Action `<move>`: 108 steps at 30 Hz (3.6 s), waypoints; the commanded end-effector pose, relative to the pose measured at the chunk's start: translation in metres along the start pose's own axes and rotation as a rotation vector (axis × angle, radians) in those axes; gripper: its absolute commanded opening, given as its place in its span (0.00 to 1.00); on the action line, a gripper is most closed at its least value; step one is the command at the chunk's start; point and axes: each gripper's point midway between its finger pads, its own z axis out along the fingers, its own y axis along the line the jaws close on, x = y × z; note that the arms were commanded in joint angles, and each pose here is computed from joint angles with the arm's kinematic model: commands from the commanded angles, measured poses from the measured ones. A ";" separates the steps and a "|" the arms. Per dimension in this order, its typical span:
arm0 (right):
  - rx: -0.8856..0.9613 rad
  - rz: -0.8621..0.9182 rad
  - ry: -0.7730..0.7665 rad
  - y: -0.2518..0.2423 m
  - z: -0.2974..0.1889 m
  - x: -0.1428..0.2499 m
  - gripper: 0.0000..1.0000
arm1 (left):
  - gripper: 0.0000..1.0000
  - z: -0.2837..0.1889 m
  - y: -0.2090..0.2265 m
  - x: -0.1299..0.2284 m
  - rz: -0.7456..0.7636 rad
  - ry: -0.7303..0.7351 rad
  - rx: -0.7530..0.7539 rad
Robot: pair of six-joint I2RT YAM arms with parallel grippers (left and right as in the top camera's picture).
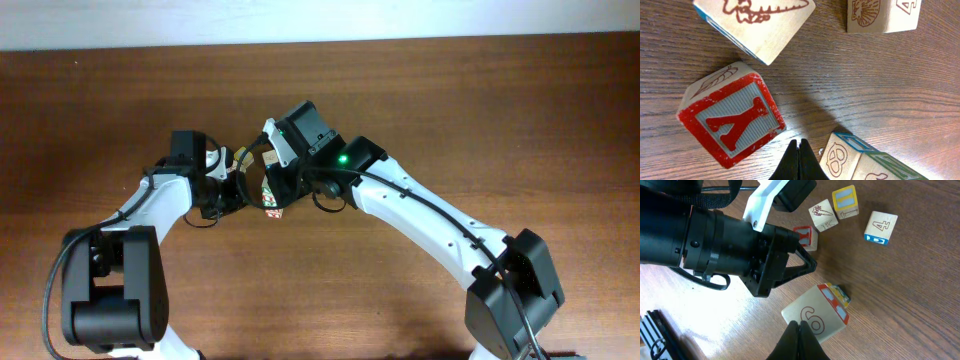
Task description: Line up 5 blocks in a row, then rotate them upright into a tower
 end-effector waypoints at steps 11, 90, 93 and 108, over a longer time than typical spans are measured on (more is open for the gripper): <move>0.054 0.021 0.053 -0.016 0.011 0.010 0.04 | 0.00 -0.002 -0.001 -0.008 0.022 -0.017 0.001; 0.555 0.194 -0.524 -0.063 -0.415 0.102 0.99 | 0.99 -0.275 0.006 -0.027 0.202 -0.666 -0.416; 0.556 0.194 -0.524 -0.064 -0.415 0.102 0.99 | 0.99 -0.275 0.006 -0.027 0.202 -0.666 -0.416; 0.716 -0.098 -0.757 -0.098 -0.402 0.089 0.99 | 0.99 -0.275 0.006 -0.027 0.202 -0.666 -0.416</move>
